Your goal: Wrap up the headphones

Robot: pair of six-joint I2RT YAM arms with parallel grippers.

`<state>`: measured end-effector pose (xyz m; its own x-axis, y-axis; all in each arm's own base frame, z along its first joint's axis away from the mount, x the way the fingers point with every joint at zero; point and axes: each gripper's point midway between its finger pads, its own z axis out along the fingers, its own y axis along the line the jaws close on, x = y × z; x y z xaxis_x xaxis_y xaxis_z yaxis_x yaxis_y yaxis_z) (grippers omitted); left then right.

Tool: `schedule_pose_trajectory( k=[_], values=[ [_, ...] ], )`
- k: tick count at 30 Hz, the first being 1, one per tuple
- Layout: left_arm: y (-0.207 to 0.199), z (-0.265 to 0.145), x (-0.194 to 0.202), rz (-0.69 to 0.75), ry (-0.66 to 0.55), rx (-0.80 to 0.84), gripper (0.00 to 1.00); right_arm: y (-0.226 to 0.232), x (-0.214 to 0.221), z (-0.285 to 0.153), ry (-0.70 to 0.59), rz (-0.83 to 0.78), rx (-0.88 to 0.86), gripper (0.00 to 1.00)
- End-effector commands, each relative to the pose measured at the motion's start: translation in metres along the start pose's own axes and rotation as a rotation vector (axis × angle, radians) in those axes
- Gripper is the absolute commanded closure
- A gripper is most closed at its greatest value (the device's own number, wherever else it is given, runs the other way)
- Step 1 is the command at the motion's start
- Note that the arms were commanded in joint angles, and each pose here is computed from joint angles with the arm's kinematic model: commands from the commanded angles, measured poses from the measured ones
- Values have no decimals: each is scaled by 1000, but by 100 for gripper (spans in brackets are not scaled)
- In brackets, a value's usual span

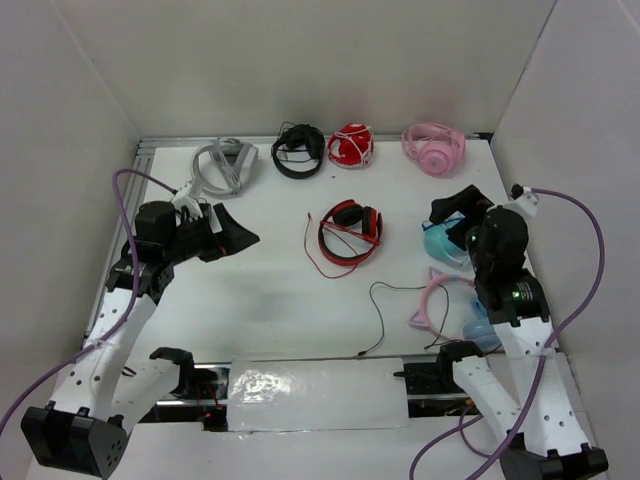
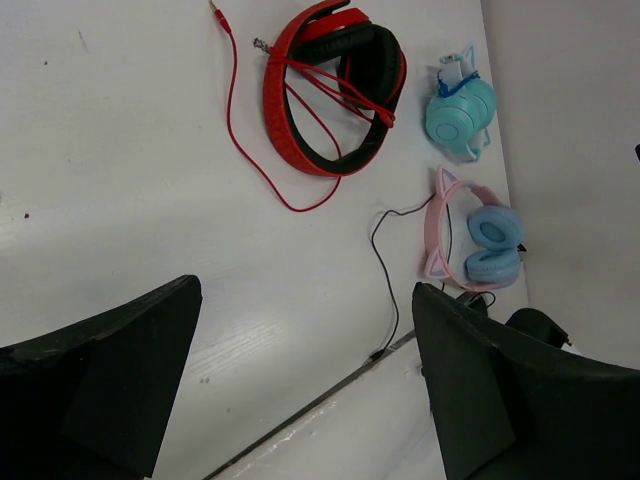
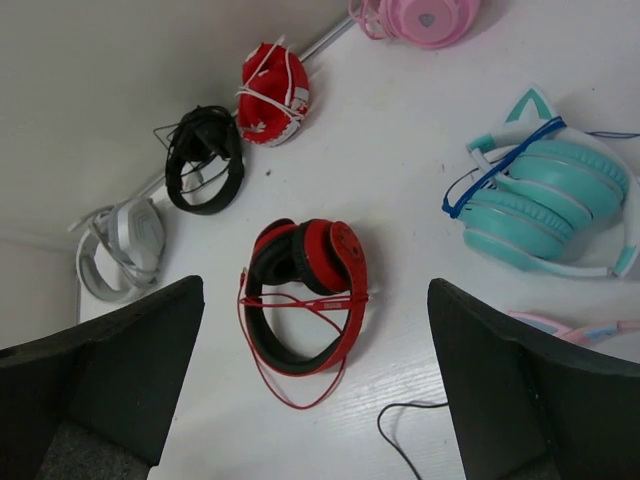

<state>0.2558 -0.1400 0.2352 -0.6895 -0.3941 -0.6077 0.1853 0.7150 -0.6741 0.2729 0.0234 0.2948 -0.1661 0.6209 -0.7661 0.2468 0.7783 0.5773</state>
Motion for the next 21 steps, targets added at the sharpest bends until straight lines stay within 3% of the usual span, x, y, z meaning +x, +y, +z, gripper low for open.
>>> schedule_pose_trajectory(
  k=[1,7,12,17,21],
  values=[
    [-20,-8,-13,50,-41,60,1,3,2,-8,27,-66,-34,0],
    [-20,-5,-13,54,-28,66,1,-24,0,-8,18,41,157,0],
    [-17,-1,-12,53,-16,64,1,-31,1,-18,-59,91,110,2],
    [-14,2,-10,49,-8,53,1,-48,48,-4,71,39,112,0],
    [-14,3,-8,52,-1,57,1,-87,89,3,199,36,282,0]
  ],
)
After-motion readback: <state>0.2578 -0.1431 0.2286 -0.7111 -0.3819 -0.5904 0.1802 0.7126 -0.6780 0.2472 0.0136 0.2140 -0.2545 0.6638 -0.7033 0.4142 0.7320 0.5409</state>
